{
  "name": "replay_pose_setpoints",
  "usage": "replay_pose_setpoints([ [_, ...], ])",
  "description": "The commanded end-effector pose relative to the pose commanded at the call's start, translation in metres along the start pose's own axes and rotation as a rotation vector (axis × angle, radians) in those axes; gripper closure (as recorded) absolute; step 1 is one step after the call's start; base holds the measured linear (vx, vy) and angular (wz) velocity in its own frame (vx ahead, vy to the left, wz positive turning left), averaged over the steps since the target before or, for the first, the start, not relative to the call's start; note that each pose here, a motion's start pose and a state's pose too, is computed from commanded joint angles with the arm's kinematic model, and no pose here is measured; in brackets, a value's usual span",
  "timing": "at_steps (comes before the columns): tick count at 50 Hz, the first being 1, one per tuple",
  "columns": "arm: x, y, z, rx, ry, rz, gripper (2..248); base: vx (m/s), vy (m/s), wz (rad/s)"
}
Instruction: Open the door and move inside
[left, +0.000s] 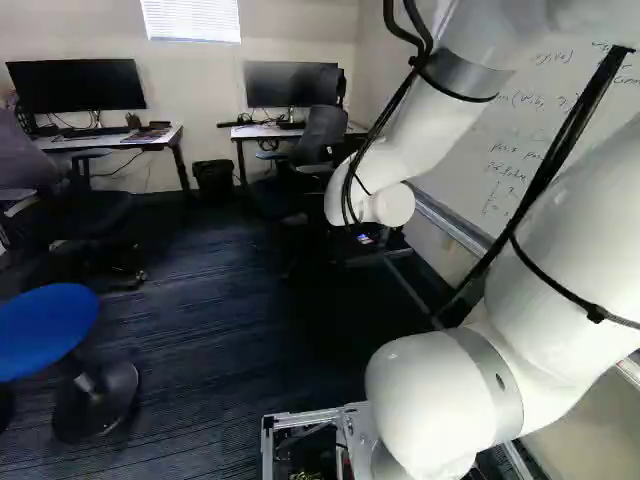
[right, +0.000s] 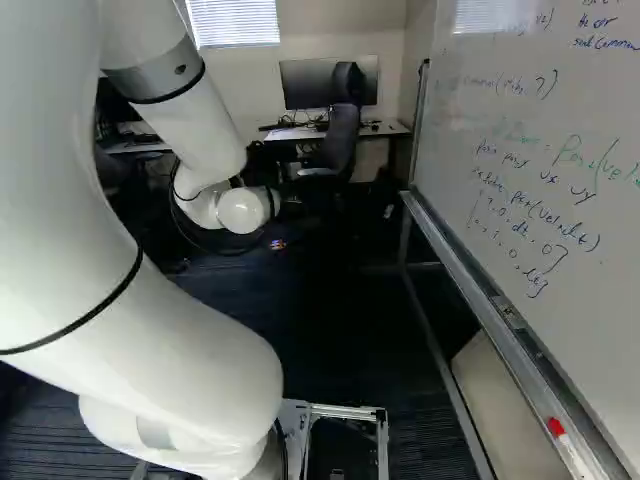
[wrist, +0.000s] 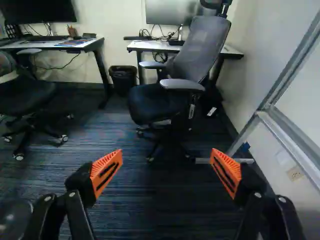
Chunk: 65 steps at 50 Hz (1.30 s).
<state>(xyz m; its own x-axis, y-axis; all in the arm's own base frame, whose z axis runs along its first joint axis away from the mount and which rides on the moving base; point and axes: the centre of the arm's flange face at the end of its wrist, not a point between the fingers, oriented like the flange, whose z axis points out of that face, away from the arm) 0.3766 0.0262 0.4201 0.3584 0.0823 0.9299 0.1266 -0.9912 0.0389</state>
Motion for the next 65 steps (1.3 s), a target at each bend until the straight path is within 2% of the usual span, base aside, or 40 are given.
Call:
replay_pose_setpoints([
  [17, -0.017, 0.003, -0.015, -0.018, 0.007, 0.016, 3, 0.0, 0.0, 0.0],
  [46, -0.062, 0.008, -0.055, -0.071, 0.028, 0.058, 3, 0.0, 0.0, 0.0],
  [65, -0.082, 0.01, -0.074, -0.095, 0.037, 0.074, 3, 0.0, 0.0, 0.0],
])
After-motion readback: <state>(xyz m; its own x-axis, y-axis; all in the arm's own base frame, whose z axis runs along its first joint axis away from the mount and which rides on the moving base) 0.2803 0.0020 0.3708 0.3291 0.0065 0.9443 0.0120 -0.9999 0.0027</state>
